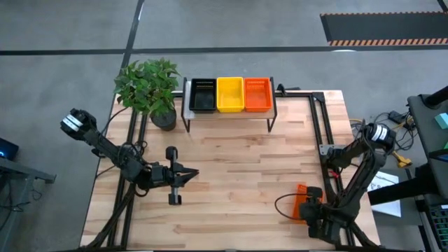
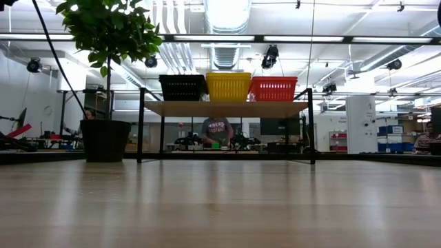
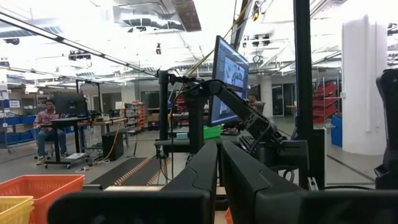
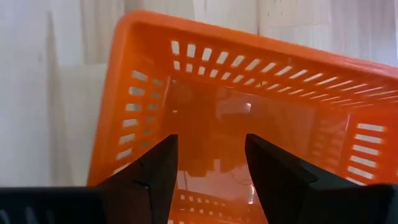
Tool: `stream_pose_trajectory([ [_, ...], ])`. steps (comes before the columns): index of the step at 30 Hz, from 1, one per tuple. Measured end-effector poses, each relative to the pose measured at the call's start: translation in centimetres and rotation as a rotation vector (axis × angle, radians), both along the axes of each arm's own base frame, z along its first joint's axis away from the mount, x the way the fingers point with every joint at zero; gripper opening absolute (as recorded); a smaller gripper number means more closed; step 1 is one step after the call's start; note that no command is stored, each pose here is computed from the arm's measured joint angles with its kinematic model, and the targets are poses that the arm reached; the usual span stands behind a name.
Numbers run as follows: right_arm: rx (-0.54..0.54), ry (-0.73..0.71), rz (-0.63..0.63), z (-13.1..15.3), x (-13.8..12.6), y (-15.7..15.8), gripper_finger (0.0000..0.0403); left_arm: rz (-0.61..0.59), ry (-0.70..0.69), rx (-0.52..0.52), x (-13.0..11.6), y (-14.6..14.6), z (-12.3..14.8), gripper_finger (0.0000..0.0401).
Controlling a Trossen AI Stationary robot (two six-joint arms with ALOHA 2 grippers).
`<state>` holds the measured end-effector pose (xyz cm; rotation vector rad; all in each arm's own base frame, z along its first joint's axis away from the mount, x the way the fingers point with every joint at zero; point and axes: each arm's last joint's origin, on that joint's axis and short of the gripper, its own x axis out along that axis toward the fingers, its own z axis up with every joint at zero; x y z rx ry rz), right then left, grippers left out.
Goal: Stack baskets on shelf by color
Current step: Stack the orange bin on top of the other orange bins on the shelf
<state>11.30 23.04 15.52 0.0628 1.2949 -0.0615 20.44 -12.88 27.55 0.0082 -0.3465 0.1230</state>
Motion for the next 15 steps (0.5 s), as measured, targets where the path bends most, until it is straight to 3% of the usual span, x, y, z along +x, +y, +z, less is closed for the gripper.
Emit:
stream_pose_trajectory([
  [10, -0.009, 0.014, -0.001, 0.0, 0.0, -0.1, 0.0178, 0.008, 0.003, 0.023, 0.0, 0.0, 0.0, 0.0008],
  [13, -0.023, 0.067, -0.053, 1.3, -0.3, -0.8, 0.0178, 0.018, 0.001, 0.041, 0.0, 0.1, 0.0, 0.0008],
  [15, 0.024, 0.044, -0.073, 2.6, -0.2, -0.7, 0.0178, 0.019, -0.007, 0.036, 0.0, 0.1, 0.1, 0.0008],
])
